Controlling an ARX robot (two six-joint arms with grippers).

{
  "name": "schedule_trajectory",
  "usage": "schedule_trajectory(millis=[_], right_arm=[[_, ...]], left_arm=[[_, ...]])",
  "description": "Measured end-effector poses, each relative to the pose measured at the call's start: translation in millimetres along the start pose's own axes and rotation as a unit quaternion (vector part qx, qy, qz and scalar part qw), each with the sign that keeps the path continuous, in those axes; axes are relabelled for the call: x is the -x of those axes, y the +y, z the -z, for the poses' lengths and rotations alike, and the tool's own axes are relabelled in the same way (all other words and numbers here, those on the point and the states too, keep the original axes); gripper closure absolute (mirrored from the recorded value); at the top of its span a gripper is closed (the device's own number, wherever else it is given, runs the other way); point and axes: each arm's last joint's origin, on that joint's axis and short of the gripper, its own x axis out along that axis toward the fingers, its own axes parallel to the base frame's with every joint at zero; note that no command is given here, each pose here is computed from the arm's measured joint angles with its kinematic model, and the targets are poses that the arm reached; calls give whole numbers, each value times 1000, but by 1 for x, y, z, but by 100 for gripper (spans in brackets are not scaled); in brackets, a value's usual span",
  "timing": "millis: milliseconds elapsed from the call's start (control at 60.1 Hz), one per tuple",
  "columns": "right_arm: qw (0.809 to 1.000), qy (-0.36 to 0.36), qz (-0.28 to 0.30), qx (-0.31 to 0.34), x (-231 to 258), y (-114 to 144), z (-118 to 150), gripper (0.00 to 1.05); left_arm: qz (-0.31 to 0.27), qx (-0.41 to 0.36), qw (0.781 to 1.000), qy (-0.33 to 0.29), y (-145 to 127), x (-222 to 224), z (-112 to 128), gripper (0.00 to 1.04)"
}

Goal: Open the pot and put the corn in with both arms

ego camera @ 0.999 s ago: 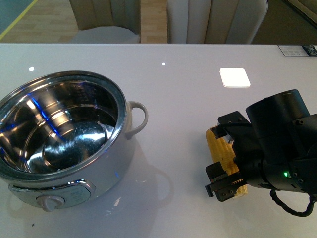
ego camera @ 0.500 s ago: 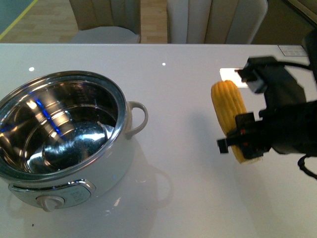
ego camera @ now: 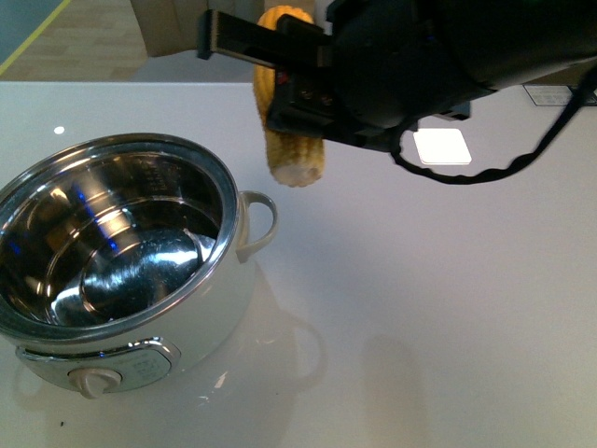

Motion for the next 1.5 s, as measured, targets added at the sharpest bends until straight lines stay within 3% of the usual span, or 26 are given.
schedule_trajectory(millis=[516,1132,1299,1499], right_arm=[[998,54,-22,-26,-56,52,3,90],[992,121,-21,-21,-97,69,32,90],[991,128,-21,-21,-101,69,35,58],[992,122,-30,-31,-101,69,31,26]], left_arm=[[0,0,1000,0,0,0,0,7],[0,0,1000,0,0,0,0,7],[0,0,1000,0,0,0,0,7],[0,0,1000,0,0,0,0,7]])
